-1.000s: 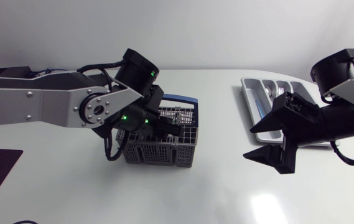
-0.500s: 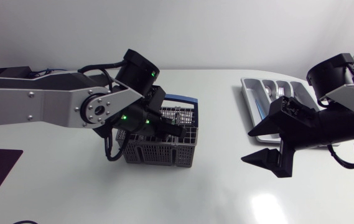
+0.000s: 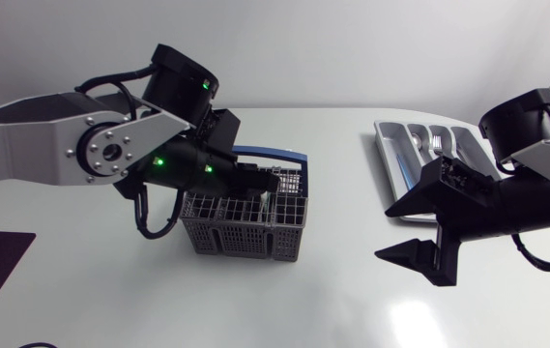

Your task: Unload the cutlery basket into the drawer organizer.

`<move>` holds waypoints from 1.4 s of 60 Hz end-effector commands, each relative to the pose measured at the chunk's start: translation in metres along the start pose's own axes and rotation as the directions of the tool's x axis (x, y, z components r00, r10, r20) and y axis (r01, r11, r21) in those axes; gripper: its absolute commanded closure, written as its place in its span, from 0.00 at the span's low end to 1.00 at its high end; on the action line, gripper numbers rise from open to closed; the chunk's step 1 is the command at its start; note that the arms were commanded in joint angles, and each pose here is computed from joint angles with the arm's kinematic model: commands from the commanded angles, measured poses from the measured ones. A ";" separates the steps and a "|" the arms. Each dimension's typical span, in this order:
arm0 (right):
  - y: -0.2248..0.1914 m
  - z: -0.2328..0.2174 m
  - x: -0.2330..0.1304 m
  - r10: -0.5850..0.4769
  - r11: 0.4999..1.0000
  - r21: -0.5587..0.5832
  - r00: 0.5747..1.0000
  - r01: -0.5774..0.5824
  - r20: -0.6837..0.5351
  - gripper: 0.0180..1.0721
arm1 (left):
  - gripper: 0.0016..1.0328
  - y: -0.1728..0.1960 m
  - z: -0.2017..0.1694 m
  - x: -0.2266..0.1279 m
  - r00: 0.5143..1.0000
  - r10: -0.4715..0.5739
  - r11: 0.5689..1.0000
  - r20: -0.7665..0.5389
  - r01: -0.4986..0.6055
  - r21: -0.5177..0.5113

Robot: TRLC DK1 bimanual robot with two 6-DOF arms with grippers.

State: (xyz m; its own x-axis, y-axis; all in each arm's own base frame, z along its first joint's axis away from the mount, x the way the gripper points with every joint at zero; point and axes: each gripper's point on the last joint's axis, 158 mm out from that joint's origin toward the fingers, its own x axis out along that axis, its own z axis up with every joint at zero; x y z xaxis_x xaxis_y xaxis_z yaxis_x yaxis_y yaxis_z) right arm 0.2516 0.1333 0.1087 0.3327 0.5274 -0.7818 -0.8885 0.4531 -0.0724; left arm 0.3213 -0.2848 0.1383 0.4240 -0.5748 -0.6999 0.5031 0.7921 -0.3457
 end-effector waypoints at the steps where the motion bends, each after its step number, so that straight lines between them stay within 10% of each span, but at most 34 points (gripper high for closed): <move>1: 0.008 -0.005 0.002 0.012 1.000 0.027 1.000 -0.012 -0.009 0.05 | 0.96 -0.005 0.010 -0.015 0.999 -0.032 0.999 0.033 0.033 -0.031; 47: 0.033 0.027 -0.027 0.003 1.000 0.021 0.996 -0.005 0.093 0.05 | 0.96 -0.041 0.030 -0.105 0.934 -0.209 0.978 0.289 0.205 0.045; 84: 0.125 0.065 -0.010 0.316 0.935 -0.203 0.942 -0.290 0.111 0.13 | 0.96 -0.128 -0.054 -0.100 0.897 -0.432 0.866 0.092 0.384 0.321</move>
State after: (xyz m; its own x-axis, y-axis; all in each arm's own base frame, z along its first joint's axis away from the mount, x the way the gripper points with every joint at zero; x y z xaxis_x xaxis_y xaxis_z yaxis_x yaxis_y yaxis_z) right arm 0.1617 0.2232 0.1529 0.1230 0.7128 -0.6905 -0.9862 0.1653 -0.0050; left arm 0.1878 -0.3128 0.2232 0.2690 -0.8678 -0.4178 0.8125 0.4374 -0.3854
